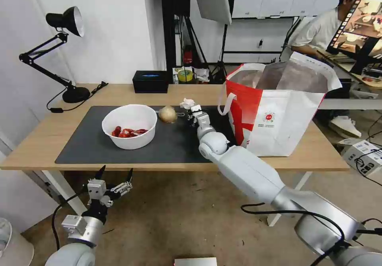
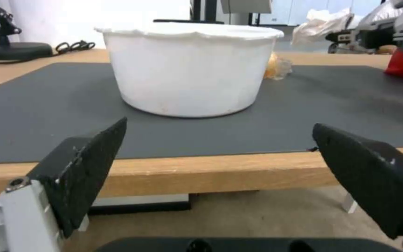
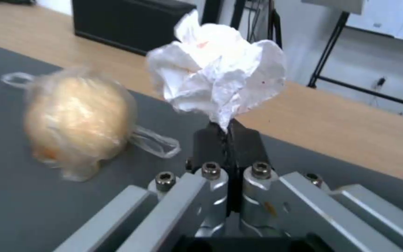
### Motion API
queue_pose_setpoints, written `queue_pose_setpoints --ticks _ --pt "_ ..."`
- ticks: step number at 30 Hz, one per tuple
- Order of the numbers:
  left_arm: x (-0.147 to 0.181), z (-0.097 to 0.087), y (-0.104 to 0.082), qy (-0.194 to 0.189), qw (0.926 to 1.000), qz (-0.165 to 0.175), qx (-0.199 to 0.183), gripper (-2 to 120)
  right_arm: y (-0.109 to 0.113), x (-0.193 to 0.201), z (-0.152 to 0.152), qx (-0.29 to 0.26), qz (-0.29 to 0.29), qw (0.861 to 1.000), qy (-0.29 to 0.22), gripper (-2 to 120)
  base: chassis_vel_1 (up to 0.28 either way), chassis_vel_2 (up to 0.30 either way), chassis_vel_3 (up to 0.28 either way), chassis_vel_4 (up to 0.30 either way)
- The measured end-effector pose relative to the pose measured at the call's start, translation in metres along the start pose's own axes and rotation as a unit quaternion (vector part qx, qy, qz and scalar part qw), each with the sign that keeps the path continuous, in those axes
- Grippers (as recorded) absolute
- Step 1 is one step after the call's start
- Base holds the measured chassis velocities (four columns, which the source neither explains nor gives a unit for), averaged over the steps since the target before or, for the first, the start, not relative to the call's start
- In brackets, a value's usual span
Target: Pick up the trash from the table and place it into the takeout bag.
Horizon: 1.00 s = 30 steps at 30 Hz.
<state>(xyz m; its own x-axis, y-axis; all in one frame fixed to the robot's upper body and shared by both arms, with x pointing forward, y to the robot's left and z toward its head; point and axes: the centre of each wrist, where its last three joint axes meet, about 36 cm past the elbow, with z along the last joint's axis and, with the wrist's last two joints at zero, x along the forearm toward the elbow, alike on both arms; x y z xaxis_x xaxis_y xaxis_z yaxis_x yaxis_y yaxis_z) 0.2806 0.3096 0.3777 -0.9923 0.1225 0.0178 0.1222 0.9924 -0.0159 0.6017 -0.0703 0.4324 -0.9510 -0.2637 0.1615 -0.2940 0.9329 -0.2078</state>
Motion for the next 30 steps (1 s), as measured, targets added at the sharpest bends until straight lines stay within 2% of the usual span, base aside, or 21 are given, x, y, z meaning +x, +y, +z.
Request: queue_pose_setpoints --ticks 13,17,21,24,25,29,30 --pt "0.006 -0.003 -0.001 0.001 1.0000 0.000 -0.001 100 -0.004 0.067 -0.019 -0.032 -0.047 0.997 -0.047 0 0.000 0.000 0.000 0.000" --pt "0.009 -0.003 -0.002 0.004 1.0000 -0.001 -0.001 100 -0.011 0.093 -0.029 -0.049 -0.052 0.995 -0.064 0 0.000 0.000 0.000 0.000" --pt "0.010 -0.003 -0.002 0.004 1.0000 0.000 -0.001 100 -0.028 0.121 -0.043 -0.063 -0.052 0.993 -0.081 0 0.000 0.000 0.000 0.000" --pt "0.010 -0.004 -0.003 0.003 1.0000 0.001 -0.002 100 -0.054 0.146 -0.060 -0.066 -0.040 0.992 -0.098 0 0.000 0.000 0.000 0.000" --pt "0.010 -0.004 -0.003 0.003 1.0000 0.001 -0.002 100 -0.054 0.146 -0.060 -0.066 -0.040 0.992 -0.098 0 0.000 0.000 0.000 0.000" --pt "0.009 -0.003 -0.007 0.004 1.0000 0.007 -0.001 100 -0.096 0.173 -0.085 -0.069 -0.016 0.991 -0.113 0 0.000 0.000 0.000 0.000" --pt "0.009 -0.003 -0.007 0.004 1.0000 0.007 -0.001 100 -0.096 0.173 -0.085 -0.069 -0.016 0.991 -0.113 0 0.000 0.000 0.000 0.000"
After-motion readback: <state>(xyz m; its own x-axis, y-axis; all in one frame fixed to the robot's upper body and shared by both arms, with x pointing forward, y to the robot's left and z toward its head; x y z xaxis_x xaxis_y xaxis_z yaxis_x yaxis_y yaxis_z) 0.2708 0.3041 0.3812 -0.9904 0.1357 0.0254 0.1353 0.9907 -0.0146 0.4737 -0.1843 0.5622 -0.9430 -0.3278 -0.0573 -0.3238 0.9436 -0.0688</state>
